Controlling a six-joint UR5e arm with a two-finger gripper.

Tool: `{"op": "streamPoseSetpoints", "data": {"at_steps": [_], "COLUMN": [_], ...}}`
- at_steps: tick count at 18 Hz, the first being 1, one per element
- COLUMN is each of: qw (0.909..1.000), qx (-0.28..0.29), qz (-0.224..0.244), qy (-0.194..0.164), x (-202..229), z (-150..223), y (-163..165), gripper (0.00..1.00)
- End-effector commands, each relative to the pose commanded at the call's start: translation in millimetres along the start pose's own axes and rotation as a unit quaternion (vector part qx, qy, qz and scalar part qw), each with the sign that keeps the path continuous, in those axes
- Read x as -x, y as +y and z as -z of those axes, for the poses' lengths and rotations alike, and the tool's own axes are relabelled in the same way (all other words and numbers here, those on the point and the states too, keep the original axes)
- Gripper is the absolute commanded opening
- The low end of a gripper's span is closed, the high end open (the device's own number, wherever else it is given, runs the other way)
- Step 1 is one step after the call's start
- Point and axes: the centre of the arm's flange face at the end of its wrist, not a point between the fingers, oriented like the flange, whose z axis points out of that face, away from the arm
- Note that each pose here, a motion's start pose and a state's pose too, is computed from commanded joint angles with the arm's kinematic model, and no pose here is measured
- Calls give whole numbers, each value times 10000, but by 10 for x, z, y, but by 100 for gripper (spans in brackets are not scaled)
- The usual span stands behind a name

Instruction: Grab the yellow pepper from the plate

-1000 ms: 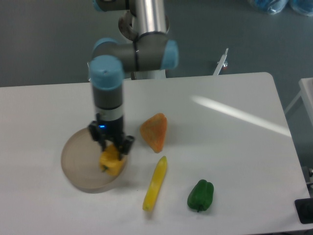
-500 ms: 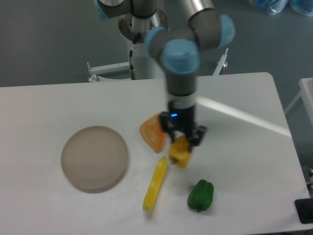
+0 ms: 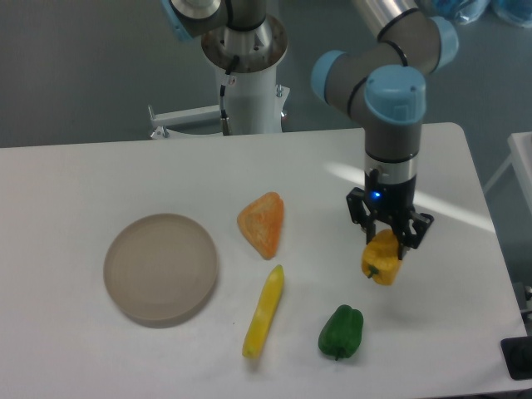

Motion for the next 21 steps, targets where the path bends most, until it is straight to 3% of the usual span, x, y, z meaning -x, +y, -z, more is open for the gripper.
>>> {"op": "streamPoseSetpoints", "data": {"at_steps": [21], "qw": [10000], "qx": [-8], "qz": [53], "qy": [-13], "x": [-8], "z": [-26], "y": [-7], "gripper": [37]}}
